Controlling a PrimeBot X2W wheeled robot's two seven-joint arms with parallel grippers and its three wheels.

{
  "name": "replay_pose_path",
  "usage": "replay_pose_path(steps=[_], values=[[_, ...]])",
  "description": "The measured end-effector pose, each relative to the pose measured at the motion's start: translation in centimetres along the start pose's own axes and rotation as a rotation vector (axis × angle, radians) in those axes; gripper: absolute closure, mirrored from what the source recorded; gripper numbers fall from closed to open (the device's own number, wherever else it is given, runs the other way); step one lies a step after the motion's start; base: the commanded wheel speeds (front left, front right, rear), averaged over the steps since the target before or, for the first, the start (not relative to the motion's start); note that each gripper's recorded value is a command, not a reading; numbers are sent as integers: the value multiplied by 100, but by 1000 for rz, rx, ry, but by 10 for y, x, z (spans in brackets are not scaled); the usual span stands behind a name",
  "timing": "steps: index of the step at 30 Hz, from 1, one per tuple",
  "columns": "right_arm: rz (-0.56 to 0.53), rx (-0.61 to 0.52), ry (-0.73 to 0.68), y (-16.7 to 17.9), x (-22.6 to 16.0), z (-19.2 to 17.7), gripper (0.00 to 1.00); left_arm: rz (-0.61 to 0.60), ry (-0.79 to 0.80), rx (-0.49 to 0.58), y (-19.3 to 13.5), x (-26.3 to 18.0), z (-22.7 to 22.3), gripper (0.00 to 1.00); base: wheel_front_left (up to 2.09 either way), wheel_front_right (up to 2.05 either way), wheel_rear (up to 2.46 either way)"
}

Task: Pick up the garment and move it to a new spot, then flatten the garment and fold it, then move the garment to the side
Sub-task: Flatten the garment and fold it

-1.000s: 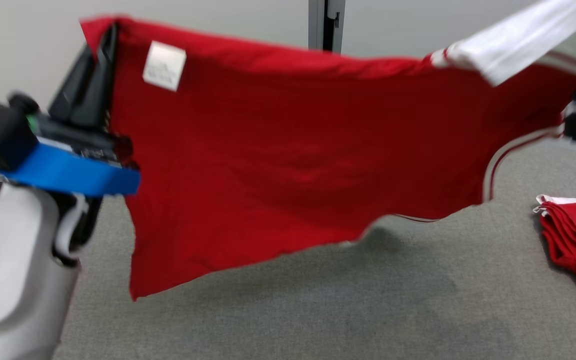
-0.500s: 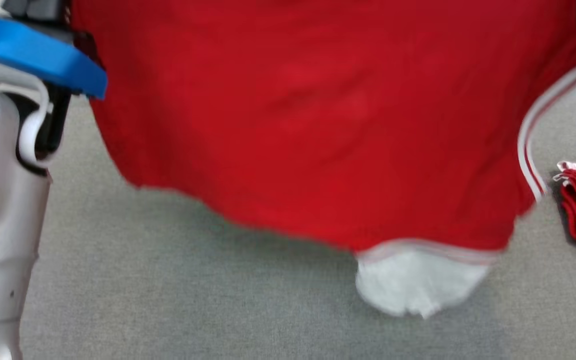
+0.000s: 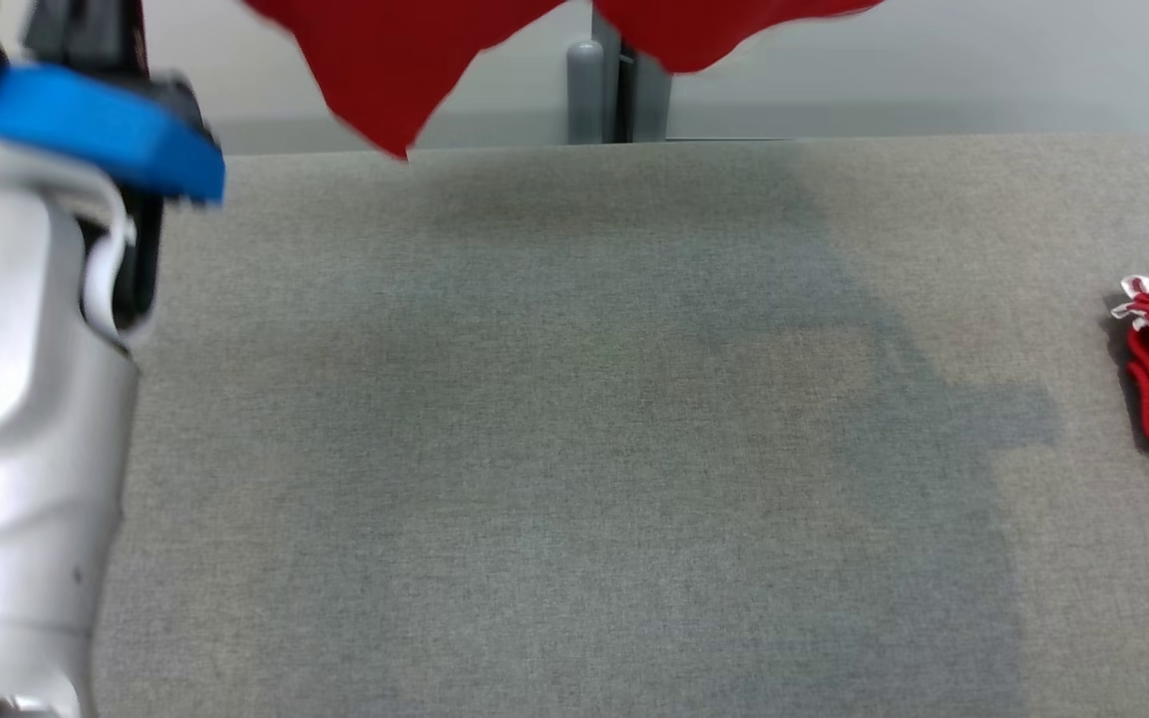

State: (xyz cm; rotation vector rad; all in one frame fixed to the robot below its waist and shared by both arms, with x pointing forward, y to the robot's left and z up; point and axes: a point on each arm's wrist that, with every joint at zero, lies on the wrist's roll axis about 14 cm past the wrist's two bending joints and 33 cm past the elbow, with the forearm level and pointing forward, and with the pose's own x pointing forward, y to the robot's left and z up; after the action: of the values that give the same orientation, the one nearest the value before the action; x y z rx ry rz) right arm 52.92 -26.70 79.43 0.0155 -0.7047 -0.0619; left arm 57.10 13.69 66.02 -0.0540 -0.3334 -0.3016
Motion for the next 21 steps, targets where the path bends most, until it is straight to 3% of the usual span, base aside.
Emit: replay_pose_path(steps=[5,10,16,21], values=[[-52,90,216,-11,-87,-77,100,87,222,-150,-2,-66,-99,100,0,0,0],[-147,170,485,-17,-212,-136,100,189,443,-282,-22,-159,-175,100,0,0,0],[-256,210,669,-24,-316,-146,100,240,614,-330,-50,-250,-208,100,0,0,0],[-269,226,745,-17,-362,-140,100,272,652,-329,-57,-293,-204,100,0,0,0]])
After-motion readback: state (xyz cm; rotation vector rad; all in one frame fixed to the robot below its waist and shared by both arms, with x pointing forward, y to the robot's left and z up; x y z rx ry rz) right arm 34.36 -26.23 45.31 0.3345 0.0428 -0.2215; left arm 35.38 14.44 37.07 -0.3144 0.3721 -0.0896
